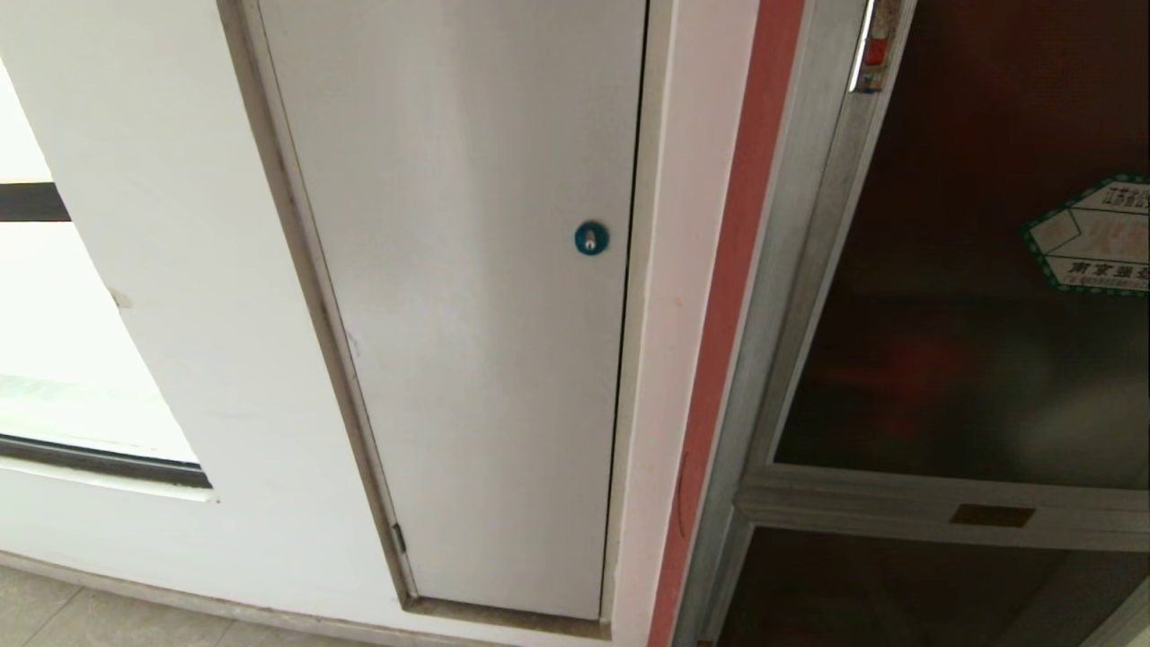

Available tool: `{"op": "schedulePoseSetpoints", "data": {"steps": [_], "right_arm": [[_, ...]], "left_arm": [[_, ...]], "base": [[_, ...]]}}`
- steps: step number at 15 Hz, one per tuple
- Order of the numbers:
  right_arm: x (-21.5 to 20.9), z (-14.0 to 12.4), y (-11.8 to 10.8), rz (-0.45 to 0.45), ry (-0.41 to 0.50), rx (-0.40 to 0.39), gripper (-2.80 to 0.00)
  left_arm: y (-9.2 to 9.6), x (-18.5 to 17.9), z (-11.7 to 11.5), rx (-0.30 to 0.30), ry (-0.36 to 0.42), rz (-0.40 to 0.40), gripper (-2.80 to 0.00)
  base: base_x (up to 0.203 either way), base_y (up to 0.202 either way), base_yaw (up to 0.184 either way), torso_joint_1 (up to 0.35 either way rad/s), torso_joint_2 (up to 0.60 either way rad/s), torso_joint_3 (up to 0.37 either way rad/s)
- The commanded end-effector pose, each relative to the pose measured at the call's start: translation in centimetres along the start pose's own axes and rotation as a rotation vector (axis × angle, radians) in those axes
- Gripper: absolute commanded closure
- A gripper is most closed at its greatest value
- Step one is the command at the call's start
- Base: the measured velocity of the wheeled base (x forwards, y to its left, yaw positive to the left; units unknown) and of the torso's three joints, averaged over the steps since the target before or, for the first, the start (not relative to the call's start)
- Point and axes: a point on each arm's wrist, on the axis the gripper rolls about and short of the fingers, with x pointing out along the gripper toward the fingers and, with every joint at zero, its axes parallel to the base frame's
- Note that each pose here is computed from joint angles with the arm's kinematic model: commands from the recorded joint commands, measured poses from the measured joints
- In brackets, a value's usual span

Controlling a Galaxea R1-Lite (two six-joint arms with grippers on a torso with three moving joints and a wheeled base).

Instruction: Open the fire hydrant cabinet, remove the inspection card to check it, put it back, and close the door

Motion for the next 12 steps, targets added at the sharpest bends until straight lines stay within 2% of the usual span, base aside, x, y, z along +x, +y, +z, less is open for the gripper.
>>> {"op": "schedulePoseSetpoints", "data": {"steps": [1,12], "right_arm": [[0.00,0.00,0.00,0.001,-0.001,-0.001,0.00],[0.00,0.00,0.00,0.001,-0.001,-0.001,0.00]], "left_arm": [[0.00,0.02,-0.04,0.000,0.003,0.000,0.00],[0.00,0.02,-0.04,0.000,0.002,0.000,0.00]], "base": [[0.000,0.000,0.000,0.000,0.00,0.000],[0.000,0.000,0.000,0.000,0.00,0.000]]}}
